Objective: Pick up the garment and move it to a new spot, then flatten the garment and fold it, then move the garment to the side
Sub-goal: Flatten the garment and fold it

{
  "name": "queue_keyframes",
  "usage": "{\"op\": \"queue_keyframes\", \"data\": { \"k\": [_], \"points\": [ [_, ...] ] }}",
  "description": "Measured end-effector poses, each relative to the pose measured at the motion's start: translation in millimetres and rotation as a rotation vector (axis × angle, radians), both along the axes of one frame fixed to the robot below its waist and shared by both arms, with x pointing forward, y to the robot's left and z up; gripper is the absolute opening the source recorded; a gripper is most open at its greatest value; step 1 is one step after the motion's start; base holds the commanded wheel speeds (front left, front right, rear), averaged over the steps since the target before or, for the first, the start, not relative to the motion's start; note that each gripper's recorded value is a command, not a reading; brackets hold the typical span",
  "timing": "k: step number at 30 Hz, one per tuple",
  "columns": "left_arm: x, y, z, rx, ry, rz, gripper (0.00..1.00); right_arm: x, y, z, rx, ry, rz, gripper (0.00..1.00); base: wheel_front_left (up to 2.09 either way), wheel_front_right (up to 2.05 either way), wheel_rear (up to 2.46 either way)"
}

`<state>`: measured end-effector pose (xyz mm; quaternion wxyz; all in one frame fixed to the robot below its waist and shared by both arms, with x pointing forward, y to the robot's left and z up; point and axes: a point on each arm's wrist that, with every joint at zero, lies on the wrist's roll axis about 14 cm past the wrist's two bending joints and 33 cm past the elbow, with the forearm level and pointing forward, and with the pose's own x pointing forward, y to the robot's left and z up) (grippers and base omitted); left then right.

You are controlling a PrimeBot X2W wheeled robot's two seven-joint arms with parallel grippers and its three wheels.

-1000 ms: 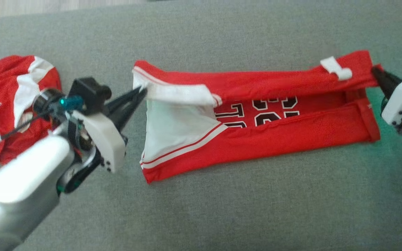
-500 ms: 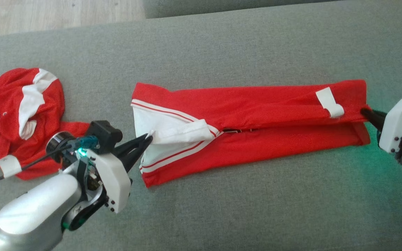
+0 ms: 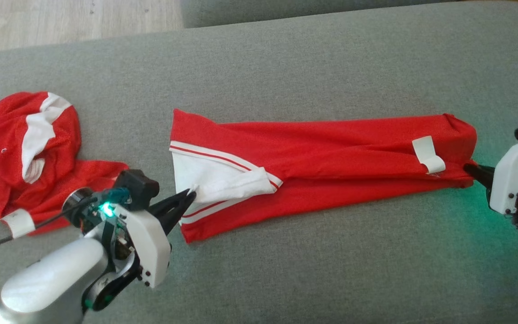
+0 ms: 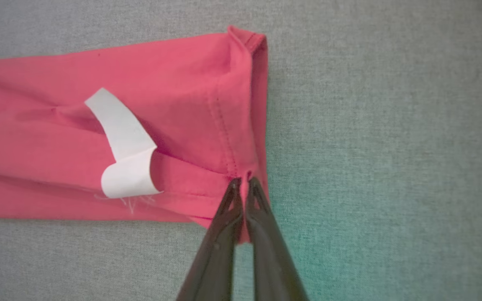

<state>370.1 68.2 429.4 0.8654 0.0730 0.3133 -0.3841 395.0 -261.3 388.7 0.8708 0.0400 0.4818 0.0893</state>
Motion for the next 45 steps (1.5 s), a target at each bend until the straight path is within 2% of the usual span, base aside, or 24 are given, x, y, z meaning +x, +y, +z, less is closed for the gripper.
{"op": "queue_keyframes", "data": {
  "k": [1, 2, 3, 7, 10, 18, 19, 22, 24, 27, 32, 38, 41, 45],
  "points": [
    [0.5, -0.1, -1.6, 0.001, 0.003, 0.003, 0.09, -0.7, -0.9, -1.3, 0.001, 0.003, -0.005, 0.88, 0.0, 0.0, 0.0],
    [1.1, -1.2, -2.6, -0.001, 0.004, 0.006, 0.43, -2.2, -1.7, -2.9, 0.003, 0.01, -0.01, 1.0, 0.0, 0.0, 0.0],
    [2.7, -2.5, -2.8, -0.007, 0.0, 0.014, 1.0, -5.1, -2.2, -5.3, 0.005, 0.021, -0.014, 1.0, 0.0, 0.0, 0.0],
    [8.0, -7.7, -0.9, -0.037, -0.024, 0.041, 1.0, -6.6, -6.5, -6.4, 0.014, 0.013, -0.04, 1.0, 0.0, 0.0, 0.0],
    [24.3, -8.4, 11.9, -0.102, -0.099, 0.126, 1.0, 5.8, -7.4, 5.6, 0.041, -0.072, -0.075, 1.0, 0.0, 0.0, 0.0],
    [68.4, 13.2, 72.5, -0.393, -0.36, 0.47, 1.0, 63.5, 29.0, 91.0, 0.219, -0.571, -0.125, 1.0, 0.0, 0.0, 0.0],
    [70.0, 19.3, 77.1, -0.432, -0.38, 0.534, 1.0, 71.7, 38.6, 112.8, 0.235, -0.699, -0.115, 1.0, 0.0, 0.0, 0.0],
    [68.9, 26.3, 84.0, -0.466, -0.414, 0.603, 1.0, 77.2, 55.7, 137.5, 0.274, -0.853, -0.113, 1.0, 0.0, 0.0, 0.0],
    [68.3, 30.8, 98.9, -0.497, -0.481, 0.641, 1.0, 72.7, 67.9, 138.9, 0.272, -0.914, -0.095, 1.0, 0.0, 0.0, 0.0],
    [58.9, 34.1, 107.5, -0.54, -0.529, 0.691, 1.0, 58.3, 83.2, 123.3, 0.265, -0.941, -0.094, 1.0, 0.0, 0.0, 0.0],
    [34.5, 42.5, 85.5, -0.516, -0.53, 0.74, 1.0, 35.1, 102.3, 90.4, 0.258, -0.905, -0.132, 1.0, 0.0, 0.0, 0.0],
    [27.9, 43.4, 78.3, -0.518, -0.543, 0.74, 1.0, 29.2, 108.7, 79.2, 0.231, -0.904, -0.173, 1.0, 0.0, 0.0, 0.0],
    [30.4, 46.2, 77.8, -0.514, -0.555, 0.73, 1.0, 32.3, 105.1, 80.0, 0.207, -0.916, -0.183, 1.0, 0.0, 0.0, 0.0],
    [33.4, 49.9, 71.0, -0.497, -0.552, 0.725, 1.0, 35.1, 80.0, 67.1, 0.136, -0.892, -0.244, 1.0, 0.0, 0.0, 0.0]
  ]
}}
